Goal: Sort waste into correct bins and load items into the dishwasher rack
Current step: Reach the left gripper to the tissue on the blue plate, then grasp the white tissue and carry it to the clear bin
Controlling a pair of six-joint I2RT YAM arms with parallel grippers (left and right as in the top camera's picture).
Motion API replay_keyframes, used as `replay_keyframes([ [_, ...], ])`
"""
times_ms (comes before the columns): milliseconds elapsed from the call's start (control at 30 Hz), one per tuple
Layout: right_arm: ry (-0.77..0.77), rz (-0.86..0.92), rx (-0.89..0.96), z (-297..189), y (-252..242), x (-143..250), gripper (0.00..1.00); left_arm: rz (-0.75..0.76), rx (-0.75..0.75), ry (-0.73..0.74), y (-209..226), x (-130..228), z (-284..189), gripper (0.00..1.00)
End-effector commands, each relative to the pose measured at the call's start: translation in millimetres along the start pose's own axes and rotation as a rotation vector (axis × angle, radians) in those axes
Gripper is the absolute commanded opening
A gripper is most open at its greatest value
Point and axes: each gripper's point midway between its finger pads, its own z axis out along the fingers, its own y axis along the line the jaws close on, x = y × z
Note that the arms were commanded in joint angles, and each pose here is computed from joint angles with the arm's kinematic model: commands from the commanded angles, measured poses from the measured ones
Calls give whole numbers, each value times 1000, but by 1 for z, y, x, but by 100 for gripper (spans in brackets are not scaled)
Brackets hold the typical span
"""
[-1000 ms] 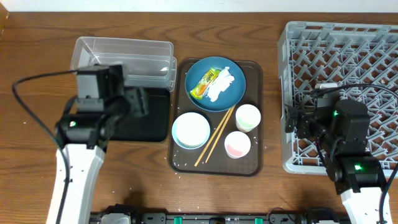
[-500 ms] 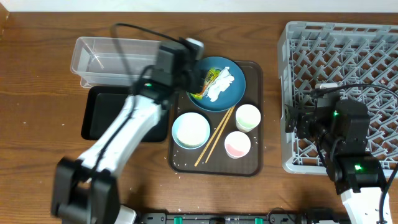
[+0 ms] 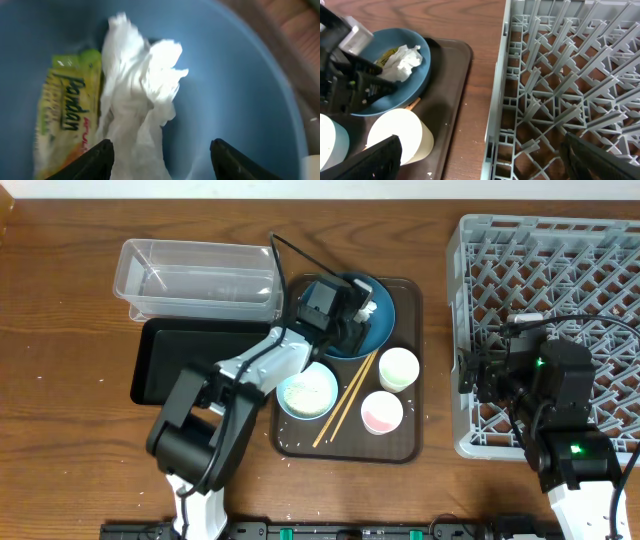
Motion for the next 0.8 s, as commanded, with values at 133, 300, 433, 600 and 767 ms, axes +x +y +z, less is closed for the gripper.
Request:
replay_keyframes([
  [133,-19,2,-9,-4,3,-9,99,1,-35,21,9,5,10,34],
  [300,-19,2,-9,-4,3,-9,99,4,-37,-13,9,-7,-1,8],
  [433,-19,1,-9,-4,3,-9,99,12,-51,-118,9,-44,-38,6],
  [600,-19,1,-9,-4,3,-9,99,-17,-232,-266,47,-87,-109,6],
  [767,-19,1,-9,-4,3,-9,99,-98,-398,-314,106,-91,-153,6],
])
